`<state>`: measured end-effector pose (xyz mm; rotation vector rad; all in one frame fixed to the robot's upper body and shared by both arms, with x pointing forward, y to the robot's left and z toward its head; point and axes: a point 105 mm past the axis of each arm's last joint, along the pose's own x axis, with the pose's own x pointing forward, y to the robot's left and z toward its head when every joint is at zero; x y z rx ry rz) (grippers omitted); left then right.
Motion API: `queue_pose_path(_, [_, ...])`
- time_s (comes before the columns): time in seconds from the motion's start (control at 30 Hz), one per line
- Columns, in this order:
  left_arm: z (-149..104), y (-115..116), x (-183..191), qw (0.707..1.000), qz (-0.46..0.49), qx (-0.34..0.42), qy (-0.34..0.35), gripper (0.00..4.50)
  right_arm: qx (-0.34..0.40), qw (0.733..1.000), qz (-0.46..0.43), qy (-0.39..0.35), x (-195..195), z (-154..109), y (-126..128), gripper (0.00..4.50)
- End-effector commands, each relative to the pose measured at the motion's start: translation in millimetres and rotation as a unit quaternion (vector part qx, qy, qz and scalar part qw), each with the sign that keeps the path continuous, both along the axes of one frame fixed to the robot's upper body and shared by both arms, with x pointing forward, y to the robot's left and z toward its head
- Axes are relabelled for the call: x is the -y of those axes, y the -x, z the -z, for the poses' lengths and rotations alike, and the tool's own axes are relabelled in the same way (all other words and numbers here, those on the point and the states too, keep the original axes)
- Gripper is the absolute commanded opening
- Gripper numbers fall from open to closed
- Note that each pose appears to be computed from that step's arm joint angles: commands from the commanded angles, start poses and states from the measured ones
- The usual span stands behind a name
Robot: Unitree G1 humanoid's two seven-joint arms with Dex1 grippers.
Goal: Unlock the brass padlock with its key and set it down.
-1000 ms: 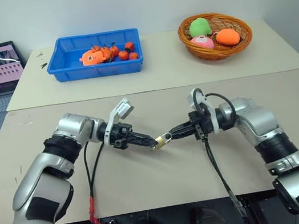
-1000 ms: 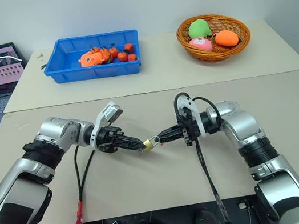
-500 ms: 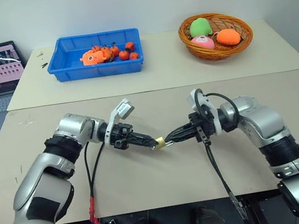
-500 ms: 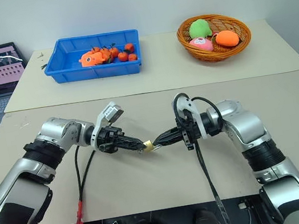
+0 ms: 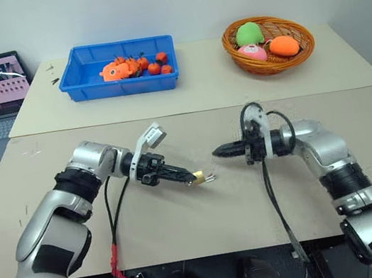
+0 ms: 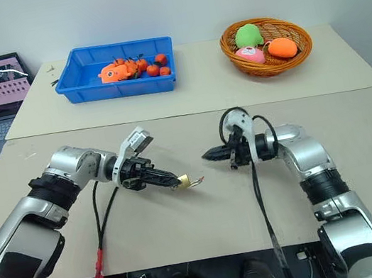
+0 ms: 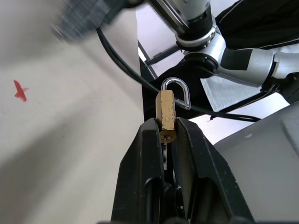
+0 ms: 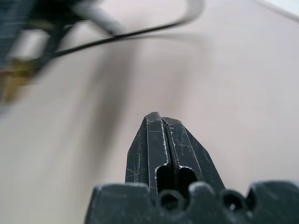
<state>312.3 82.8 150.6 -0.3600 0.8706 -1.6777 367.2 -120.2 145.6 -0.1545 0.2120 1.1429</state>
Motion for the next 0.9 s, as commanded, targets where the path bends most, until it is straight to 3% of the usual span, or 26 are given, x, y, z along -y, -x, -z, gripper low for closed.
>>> queue_pose_path(0.03, [16,-2,-1,0.998,0.017,0.042,-0.040,0.01,0.063,0.998,0.013,-0.027,10,-31,-3,0.03])
queue_pose_path(0.27, [66,-13,-6,0.976,0.033,0.139,-0.163,0.01,0.188,0.979,0.033,-0.076,0,-94,34,0.03])
queue_pose_path(0.37, [78,-13,-6,0.969,0.034,0.164,-0.183,0.01,0.234,0.966,0.056,-0.089,-7,-116,59,0.03])
queue_pose_path(0.57, [79,-23,-4,0.965,0.000,0.199,-0.171,0.01,0.250,0.957,0.131,-0.073,-11,-110,83,0.03])
queue_pose_path(0.63, [80,-25,-6,0.962,-0.010,0.212,-0.172,1.01,0.245,0.953,0.156,-0.080,-10,-107,87,0.00])
queue_pose_path(0.77, [80,-25,-8,0.960,-0.019,0.225,-0.166,2.39,0.240,0.948,0.189,-0.096,-7,-108,88,0.00])
queue_pose_path(0.9, [68,-33,-7,0.963,-0.050,0.227,-0.139,2.56,0.229,0.947,0.199,-0.104,-6,-105,86,0.00])
